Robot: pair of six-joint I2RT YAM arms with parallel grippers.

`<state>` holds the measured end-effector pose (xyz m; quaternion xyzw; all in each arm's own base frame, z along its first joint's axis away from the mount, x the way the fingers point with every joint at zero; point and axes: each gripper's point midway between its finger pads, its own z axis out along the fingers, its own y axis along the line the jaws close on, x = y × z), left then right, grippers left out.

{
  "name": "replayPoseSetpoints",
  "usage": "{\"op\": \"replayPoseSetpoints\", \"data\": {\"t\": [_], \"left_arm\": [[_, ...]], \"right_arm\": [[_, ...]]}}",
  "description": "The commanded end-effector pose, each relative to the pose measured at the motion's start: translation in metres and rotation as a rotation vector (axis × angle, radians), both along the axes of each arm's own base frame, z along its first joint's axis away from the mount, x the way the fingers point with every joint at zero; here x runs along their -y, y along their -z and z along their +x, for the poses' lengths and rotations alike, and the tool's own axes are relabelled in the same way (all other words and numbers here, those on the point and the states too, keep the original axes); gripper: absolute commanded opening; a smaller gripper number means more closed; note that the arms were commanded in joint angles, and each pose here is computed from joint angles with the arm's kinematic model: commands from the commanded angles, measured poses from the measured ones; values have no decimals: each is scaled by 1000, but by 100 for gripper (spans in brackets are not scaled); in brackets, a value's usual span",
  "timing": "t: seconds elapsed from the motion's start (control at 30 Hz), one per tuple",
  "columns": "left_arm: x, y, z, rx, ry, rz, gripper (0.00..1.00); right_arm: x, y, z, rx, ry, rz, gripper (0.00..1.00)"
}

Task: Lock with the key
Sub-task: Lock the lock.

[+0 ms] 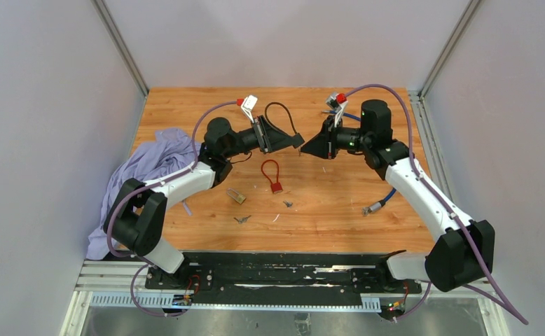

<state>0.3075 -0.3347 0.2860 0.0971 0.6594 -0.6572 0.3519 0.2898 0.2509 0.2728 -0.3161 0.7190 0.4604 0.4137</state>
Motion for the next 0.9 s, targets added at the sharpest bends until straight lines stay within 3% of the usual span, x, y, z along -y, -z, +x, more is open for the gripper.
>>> {"op": "replayPoseSetpoints", "data": {"t": [0.0,0.1,0.33,0.47,0.7,0.87], "left_arm": [[1,-24,-2,74,4,-40,0],[1,-23,-1,69,5,-42,0],[1,-23,-1,69,3,-42,0],[1,-25,-3,90,6,-48,0],[-2,-42,-15,215,33,-102,0],[-4,-50,-26,283,54,-112,0]], "right_arm": [[-7,-5,1,42,-5,-1,16],[-8,-2,0,40,-6,-8,21],[-10,1,-2,37,-21,-10,22],[-9,1,-5,28,-34,-1,29],[0,-7,-9,-43,-75,139,45],[3,-18,-12,-92,-121,237,49]]}}
